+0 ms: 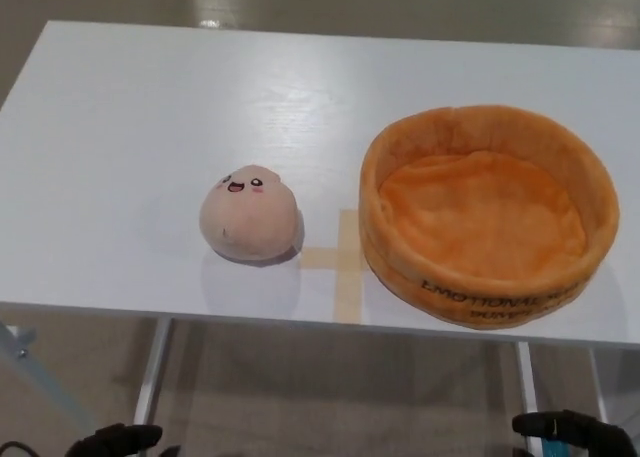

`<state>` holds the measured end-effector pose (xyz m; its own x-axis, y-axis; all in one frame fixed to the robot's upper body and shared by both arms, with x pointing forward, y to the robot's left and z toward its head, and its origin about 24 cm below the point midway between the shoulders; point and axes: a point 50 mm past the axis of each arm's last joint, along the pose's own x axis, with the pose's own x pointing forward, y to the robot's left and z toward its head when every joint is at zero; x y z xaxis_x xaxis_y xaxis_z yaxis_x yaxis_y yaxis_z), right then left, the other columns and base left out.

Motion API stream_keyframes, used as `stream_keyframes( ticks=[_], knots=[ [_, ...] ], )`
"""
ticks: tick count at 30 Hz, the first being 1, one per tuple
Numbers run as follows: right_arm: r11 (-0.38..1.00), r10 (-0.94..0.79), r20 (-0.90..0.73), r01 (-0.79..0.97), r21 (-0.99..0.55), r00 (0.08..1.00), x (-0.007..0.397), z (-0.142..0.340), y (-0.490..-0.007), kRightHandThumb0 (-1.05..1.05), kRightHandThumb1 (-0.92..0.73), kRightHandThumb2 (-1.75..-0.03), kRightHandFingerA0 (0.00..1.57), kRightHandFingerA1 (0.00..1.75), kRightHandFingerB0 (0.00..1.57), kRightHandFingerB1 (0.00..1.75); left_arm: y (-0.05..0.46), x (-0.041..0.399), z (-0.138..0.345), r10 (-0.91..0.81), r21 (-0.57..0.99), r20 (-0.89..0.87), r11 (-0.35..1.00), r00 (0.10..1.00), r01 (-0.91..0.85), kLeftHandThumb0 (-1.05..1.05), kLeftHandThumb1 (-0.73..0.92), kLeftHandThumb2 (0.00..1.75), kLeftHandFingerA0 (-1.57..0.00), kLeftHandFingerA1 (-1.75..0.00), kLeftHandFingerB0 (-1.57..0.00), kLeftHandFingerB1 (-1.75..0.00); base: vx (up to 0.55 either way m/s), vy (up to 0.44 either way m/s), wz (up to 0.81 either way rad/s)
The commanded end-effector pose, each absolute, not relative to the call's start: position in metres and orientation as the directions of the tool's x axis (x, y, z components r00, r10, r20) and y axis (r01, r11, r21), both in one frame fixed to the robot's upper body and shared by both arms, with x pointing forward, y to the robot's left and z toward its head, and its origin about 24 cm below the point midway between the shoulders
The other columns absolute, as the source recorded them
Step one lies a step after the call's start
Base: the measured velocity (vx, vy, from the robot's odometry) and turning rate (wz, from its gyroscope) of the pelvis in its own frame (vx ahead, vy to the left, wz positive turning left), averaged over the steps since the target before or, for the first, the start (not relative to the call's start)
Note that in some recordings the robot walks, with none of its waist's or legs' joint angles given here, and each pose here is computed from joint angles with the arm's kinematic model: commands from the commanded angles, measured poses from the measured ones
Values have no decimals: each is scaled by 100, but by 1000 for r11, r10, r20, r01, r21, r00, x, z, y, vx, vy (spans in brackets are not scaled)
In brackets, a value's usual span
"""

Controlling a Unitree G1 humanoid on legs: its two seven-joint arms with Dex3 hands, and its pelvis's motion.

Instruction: Use the left hand to pick up the pink round toy on the left and place it inside the orange plate on the desk.

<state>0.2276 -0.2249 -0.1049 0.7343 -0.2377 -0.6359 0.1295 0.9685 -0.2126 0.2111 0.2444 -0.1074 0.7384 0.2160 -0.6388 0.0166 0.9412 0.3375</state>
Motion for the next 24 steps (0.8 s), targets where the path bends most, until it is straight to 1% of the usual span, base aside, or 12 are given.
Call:
stream_keyframes(
  ticks=[1, 5, 6, 7, 8, 14, 15, 16, 17, 18, 19, 24],
  knots=[
    [966, -254, -617, 162, -203, 744, 223, -106, -226, -16, -26, -94, 87, 93, 80, 90, 248, 207, -107, 206, 340, -619, 940, 758, 22, -59, 59, 65, -56, -45, -49, -41, 0, 0, 0],
    [966, -252, -617, 153, -210, 745, 221, -107, -226, -18, -26, -94, 85, 91, 78, 89, 248, 204, -108, 172, 329, -628, 943, 759, 58, -54, 66, 60, -49, -39, -46, -37, 0, 0, 0],
    [966, -255, -619, 165, -200, 742, 221, -107, -227, -15, -28, -95, 86, 92, 78, 88, 248, 204, -108, 159, 329, -634, 941, 757, 77, -61, 53, 88, -42, -53, -32, -46, 0, 0, 0],
    [965, -258, -621, 166, -203, 740, 220, -108, -227, -16, -27, -95, 87, 93, 79, 89, 248, 203, -109, 151, 326, -635, 942, 757, 85, -56, 50, 89, -42, -55, -28, -46, 0, 0, 0],
    [965, -260, -622, 167, -204, 739, 219, -109, -227, -16, -27, -95, 89, 94, 81, 91, 249, 201, -109, 145, 321, -639, 943, 756, 90, -59, 60, 60, -45, -38, -39, -34, 0, 0, 0],
    [962, -268, -630, 176, -207, 729, 214, -111, -228, -16, -33, -88, 83, 97, 74, 95, 251, 195, -110, 59, 301, -652, 935, 756, 186, -49, 60, 59, -33, -35, -31, -31, 0, 0, 0],
    [962, -269, -629, 176, -207, 730, 213, -111, -229, -19, -34, -87, 83, 99, 73, 95, 251, 192, -109, 5, 287, -652, 927, 758, 240, -24, 40, 93, -11, -53, -10, -50, 0, 0, 0],
    [962, -269, -628, 176, -207, 730, 213, -111, -229, -19, -34, -87, 83, 99, 73, 95, 251, 191, -109, -20, 280, -652, 923, 758, 265, -24, 40, 93, -11, -53, -10, -50, 0, 0, 0],
    [961, -275, -627, 180, -211, 729, 214, -111, -230, -20, -35, -87, 81, 103, 71, 95, 251, 189, -108, -67, 265, -651, 914, 756, 309, -45, 48, 64, -14, -36, -14, -32, 0, 0, 0],
    [960, -279, -626, 190, -207, 728, 214, -110, -230, -20, -36, -86, 77, 106, 67, 92, 251, 186, -107, -99, 257, -647, 905, 756, 339, -26, 41, 91, -1, -49, 0, -47, 0, 0, 0],
    [958, -286, -623, 204, -200, 728, 215, -110, -231, -24, -37, -86, 71, 120, 59, 94, 254, 182, -105, -120, 255, -640, 899, 759, 358, -45, 50, 64, -8, -25, -11, -29, 0, 0, 0],
    [954, -300, -615, 214, -211, 729, 216, -109, -232, -26, -40, -84, 71, 117, 54, 89, 262, 174, -97, -183, 253, -615, 875, 767, 412, -41, 54, 58, -7, -24, -10, -24, 0, 0, 0]
  ],
)
